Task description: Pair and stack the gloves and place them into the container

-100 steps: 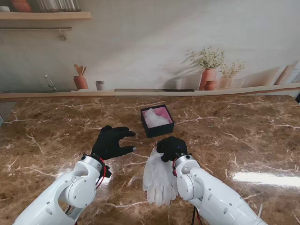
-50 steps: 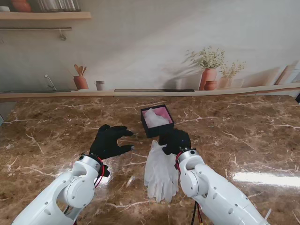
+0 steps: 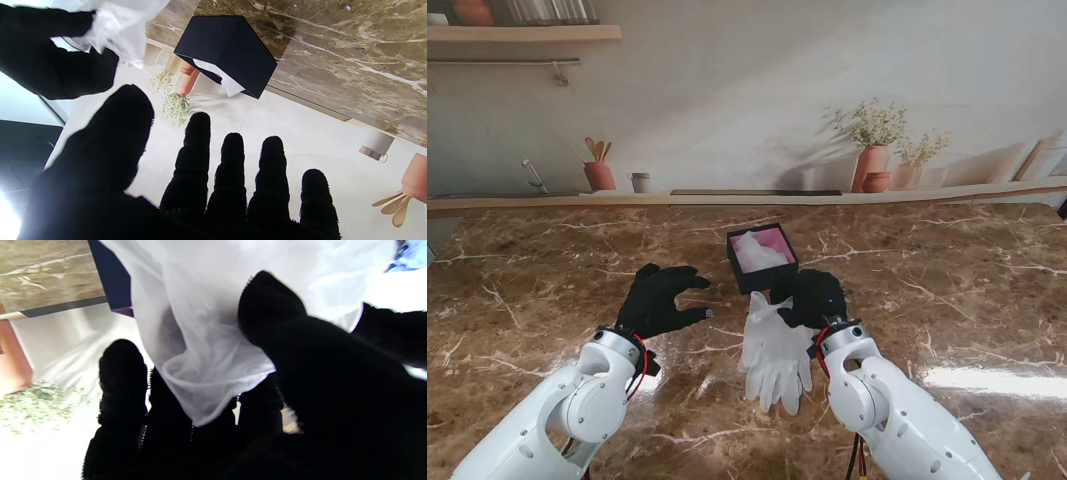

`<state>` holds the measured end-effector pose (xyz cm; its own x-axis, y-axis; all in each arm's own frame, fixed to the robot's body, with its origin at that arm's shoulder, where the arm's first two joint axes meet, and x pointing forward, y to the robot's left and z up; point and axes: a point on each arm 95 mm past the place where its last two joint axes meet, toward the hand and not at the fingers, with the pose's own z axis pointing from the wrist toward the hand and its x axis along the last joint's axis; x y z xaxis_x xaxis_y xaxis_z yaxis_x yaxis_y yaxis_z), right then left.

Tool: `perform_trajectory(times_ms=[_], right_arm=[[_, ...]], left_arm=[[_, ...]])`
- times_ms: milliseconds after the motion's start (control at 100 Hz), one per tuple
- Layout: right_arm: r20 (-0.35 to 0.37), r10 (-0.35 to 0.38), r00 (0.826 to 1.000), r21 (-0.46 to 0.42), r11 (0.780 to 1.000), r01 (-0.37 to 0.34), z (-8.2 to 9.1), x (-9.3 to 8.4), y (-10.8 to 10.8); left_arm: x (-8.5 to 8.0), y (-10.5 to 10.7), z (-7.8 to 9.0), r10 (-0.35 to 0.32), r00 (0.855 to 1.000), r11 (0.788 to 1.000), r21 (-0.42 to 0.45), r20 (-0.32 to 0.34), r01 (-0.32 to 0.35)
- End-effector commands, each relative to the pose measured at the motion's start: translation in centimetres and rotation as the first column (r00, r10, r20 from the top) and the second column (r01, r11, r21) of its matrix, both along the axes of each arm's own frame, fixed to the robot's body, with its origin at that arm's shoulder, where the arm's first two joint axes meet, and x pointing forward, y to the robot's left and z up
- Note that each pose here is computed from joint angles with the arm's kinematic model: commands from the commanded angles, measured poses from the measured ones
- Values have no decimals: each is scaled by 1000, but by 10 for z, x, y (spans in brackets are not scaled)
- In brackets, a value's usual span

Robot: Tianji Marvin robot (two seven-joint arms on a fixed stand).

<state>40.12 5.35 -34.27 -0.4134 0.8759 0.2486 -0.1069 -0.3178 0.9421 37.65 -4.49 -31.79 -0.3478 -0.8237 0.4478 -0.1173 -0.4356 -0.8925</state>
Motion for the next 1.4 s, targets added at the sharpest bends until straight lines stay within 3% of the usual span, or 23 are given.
perform_trajectory(times_ms=[0,340,700,880,1090,1170,1330,1390], right_arm=[[-38,5,999,-27,1000,-6,-15,-16,-5],[-45,140,989,-106,984,-144,-25,-54,-9],[-186,187,965,-126,969,-212,-43,-80,-9],[-350,218,911,-154,946,-286,-44,-90,-14],[-429,254,867,-151,926,-346,-22,-94,-18],[-410,269,872,-144,925,-353,-7,-94,-18],[-271,295,916,-107,937,-333,19,-88,-12],[-218,302,928,-131,933,-334,27,-79,-9]], left_arm=[[-2,-1,-1,-5,1000,1000,0,1,5],[-2,-4,-3,-24,1000,1000,1,-4,24],[-3,-5,-5,-28,1000,1000,6,-1,28],[-3,-6,-5,-32,999,999,6,-5,32],[-3,-6,-6,-34,999,999,2,-9,34],[-3,-5,-6,-33,999,999,1,-7,33],[-5,-2,-5,-25,1000,1000,-1,3,25],[-5,-1,-4,-23,1000,1000,-4,7,23]])
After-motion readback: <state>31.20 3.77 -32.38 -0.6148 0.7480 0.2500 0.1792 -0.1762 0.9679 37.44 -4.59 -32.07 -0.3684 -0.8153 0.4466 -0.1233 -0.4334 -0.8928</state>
